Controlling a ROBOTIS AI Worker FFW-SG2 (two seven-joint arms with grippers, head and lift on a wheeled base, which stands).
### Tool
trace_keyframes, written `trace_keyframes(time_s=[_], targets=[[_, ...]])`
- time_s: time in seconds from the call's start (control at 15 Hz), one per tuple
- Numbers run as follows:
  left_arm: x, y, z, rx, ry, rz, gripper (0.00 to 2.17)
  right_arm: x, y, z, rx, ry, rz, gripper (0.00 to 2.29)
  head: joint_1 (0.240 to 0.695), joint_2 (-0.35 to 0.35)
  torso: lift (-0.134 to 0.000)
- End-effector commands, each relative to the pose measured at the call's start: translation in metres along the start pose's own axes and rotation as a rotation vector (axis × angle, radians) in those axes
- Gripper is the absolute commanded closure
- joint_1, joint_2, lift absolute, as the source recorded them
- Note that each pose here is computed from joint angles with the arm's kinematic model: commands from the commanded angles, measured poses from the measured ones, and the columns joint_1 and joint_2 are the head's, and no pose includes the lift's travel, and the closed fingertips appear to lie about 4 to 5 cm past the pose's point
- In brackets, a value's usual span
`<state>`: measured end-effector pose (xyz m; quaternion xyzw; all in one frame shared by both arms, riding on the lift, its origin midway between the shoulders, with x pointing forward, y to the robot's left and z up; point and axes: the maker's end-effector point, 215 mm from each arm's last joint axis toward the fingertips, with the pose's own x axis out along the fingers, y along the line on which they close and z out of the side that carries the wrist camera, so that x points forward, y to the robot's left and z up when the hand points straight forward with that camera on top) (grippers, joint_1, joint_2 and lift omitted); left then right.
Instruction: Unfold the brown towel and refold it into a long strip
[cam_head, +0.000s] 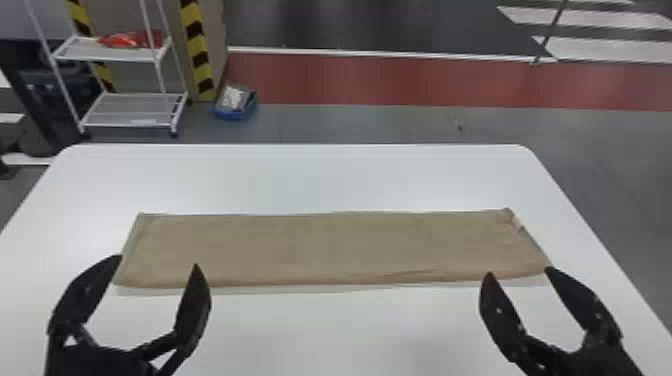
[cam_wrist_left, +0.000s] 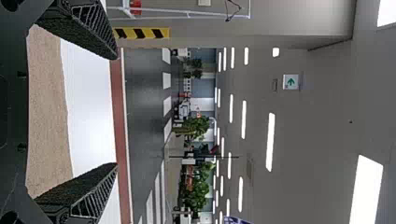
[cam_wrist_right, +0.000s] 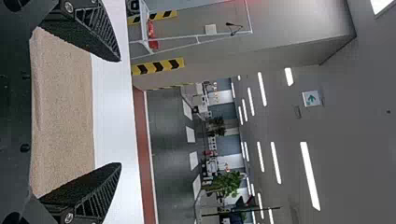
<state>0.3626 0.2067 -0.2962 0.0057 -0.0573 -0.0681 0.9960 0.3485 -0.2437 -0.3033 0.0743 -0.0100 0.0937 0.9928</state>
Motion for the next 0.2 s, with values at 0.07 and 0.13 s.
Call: trace_keyframes(time_s=[0.07,0.13], targets=[[-0.0036,0.0019,0.002,0.001,-0.001,0.003,0.08,-0.0043,0.0044,0.0038,0.005,-0.013,0.0,0.09,0.695,-0.059,-0.123],[-0.005,0.0019,0.0022,0.001,-0.001,0.003,0.08,-0.0062,0.0041,0.0063,0.002,-0.022,-0.002,0.09,0.695,-0.056,-0.123]])
